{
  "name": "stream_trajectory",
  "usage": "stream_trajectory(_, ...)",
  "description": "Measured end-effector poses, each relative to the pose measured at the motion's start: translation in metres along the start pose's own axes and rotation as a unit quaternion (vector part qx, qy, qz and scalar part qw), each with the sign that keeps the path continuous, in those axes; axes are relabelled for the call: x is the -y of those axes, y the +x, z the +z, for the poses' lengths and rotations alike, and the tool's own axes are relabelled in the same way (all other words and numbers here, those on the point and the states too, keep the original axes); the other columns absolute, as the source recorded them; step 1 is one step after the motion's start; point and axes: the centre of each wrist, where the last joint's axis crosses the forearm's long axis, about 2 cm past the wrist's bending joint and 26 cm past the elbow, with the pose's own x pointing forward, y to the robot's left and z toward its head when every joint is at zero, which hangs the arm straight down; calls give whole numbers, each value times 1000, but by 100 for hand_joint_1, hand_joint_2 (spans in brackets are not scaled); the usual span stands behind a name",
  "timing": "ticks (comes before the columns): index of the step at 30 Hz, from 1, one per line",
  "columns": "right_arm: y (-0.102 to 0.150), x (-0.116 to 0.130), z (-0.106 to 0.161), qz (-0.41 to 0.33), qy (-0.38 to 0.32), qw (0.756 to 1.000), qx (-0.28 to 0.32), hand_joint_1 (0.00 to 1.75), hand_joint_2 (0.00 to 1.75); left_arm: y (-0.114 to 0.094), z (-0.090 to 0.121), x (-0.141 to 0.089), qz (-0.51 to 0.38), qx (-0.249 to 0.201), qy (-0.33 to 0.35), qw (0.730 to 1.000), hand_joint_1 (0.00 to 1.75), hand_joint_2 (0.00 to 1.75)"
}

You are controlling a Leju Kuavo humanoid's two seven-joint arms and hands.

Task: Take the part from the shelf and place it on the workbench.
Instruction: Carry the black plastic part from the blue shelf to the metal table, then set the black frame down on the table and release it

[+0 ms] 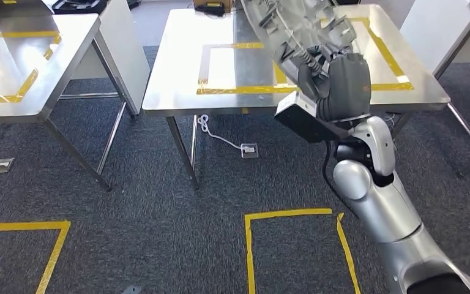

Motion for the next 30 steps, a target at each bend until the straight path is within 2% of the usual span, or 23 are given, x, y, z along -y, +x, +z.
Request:
stream_trajectory(13, -11, 0, -1, -1, 3, 1000, -7, 175, 175, -1, 0, -2, 2, 2, 6, 1000, 0, 175)
stream_trajectory(21, -23, -15, 24, -1, 34, 999, -32, 175, 175, -1, 0, 1, -6, -1, 7, 1000, 0, 175)
stream_trajectory(30, -26, -14, 26, 6, 36, 999, -32, 175, 175, 1, 0, 2, -10, -3, 6, 1000, 0, 175)
